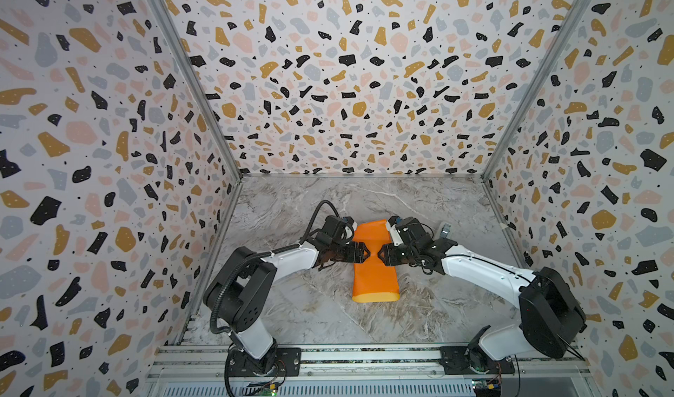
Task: Wrap a gift box in wrapping paper
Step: Wrap the gift box with the wrapping paper.
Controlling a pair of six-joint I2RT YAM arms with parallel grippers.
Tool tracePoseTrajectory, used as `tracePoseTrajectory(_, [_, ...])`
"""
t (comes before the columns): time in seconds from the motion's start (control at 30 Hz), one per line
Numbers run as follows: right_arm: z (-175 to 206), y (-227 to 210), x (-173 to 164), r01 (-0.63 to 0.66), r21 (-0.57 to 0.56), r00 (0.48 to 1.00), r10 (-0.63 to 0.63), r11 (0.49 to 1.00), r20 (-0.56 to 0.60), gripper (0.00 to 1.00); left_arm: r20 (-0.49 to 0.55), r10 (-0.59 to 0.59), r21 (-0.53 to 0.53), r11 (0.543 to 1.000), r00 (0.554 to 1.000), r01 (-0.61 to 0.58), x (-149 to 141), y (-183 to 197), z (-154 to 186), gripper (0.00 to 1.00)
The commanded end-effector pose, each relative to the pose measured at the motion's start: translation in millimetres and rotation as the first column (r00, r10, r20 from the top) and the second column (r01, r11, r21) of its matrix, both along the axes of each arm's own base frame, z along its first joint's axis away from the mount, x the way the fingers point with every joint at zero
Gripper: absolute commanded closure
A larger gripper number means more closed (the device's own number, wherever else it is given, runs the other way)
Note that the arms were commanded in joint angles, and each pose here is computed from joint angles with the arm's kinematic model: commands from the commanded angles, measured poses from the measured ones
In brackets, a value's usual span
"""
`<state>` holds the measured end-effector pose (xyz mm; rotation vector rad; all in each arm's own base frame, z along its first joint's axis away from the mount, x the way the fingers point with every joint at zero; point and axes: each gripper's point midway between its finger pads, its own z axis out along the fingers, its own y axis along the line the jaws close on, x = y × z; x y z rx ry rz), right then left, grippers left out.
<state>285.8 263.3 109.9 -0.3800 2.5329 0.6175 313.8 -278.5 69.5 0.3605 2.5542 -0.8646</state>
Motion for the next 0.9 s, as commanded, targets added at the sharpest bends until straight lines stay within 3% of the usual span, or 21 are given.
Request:
tracePoseTrajectory(0.0, [12, 1, 11, 0.003, 0.002, 0.999, -0.003, 1.0, 0.038, 0.5, -0.114, 0.026, 0.152, 0.988, 0.993, -0.008, -22, 27, -44, 0.18])
tracePoseTrajectory(0.87, [0, -9, 22, 0.025, -0.007, 0.999, -0.025, 1.0, 0.023, 0.49, -0.116, 0.025, 0.149, 0.989, 0.993, -0.008, -21, 27, -44, 0.18])
